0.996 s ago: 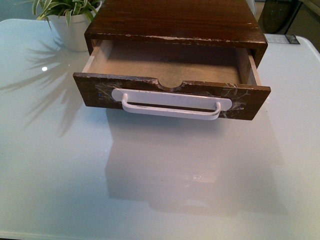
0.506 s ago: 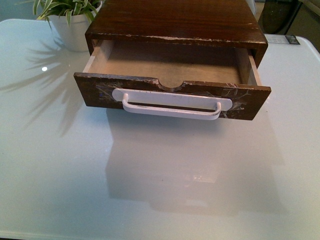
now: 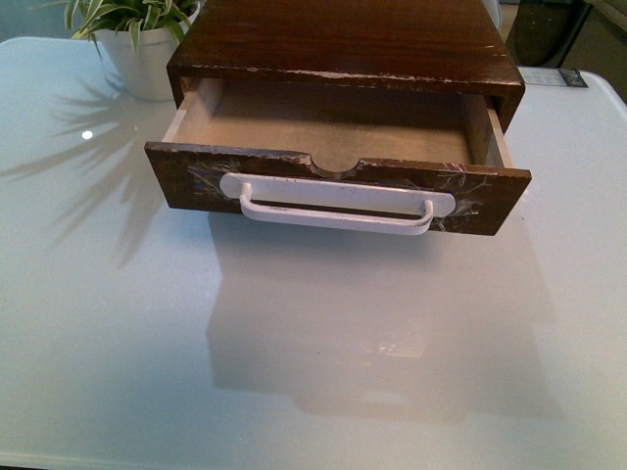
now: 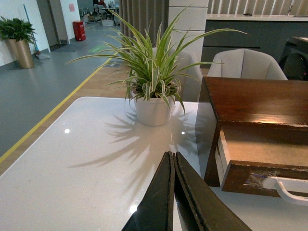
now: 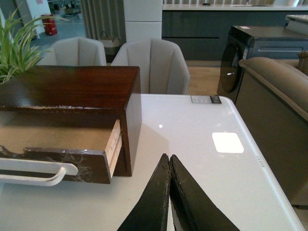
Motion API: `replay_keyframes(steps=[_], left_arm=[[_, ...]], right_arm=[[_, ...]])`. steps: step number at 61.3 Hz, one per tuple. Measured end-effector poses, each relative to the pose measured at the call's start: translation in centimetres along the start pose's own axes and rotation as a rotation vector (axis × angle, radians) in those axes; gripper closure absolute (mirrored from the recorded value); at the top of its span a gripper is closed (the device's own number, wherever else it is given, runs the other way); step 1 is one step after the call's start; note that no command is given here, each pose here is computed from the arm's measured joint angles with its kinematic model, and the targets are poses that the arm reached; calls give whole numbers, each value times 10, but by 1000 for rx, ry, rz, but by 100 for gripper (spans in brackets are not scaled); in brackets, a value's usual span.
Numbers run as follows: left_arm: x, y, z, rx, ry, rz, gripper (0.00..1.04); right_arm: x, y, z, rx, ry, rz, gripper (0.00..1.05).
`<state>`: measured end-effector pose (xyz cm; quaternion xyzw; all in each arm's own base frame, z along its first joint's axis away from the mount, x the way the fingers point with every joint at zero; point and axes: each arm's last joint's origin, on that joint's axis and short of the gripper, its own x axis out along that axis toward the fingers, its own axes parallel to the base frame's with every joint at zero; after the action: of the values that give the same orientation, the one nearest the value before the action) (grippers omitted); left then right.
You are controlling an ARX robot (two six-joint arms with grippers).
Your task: Open drawer
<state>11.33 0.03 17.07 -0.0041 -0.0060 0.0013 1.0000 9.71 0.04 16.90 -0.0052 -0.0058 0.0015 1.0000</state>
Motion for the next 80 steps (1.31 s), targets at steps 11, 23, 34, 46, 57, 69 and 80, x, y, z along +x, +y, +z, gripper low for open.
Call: replay_keyframes(steps=[11, 23, 34, 46, 57, 69, 80], left_arm=[[-3, 0, 0, 0, -2, 0, 103], [-13, 0, -5, 0, 30, 0, 103], [-16, 0, -3, 0, 4, 0, 103], [-16, 0, -3, 0, 4, 0, 103], [-16, 0, -3, 0, 4, 0, 78], [-16, 0, -3, 0, 4, 0, 40], [-16, 0, -3, 3, 4, 0, 7]], right_arm=[[0, 0, 0, 0, -1, 0, 103], [0, 0, 0, 0, -1, 0, 103], [0, 0, 0, 0, -2, 0, 103], [0, 0, 0, 0, -2, 0, 103], [0, 0, 0, 0, -2, 0, 76], [0, 0, 0, 0, -2, 0, 36], [0, 0, 0, 1, -2, 0, 8]])
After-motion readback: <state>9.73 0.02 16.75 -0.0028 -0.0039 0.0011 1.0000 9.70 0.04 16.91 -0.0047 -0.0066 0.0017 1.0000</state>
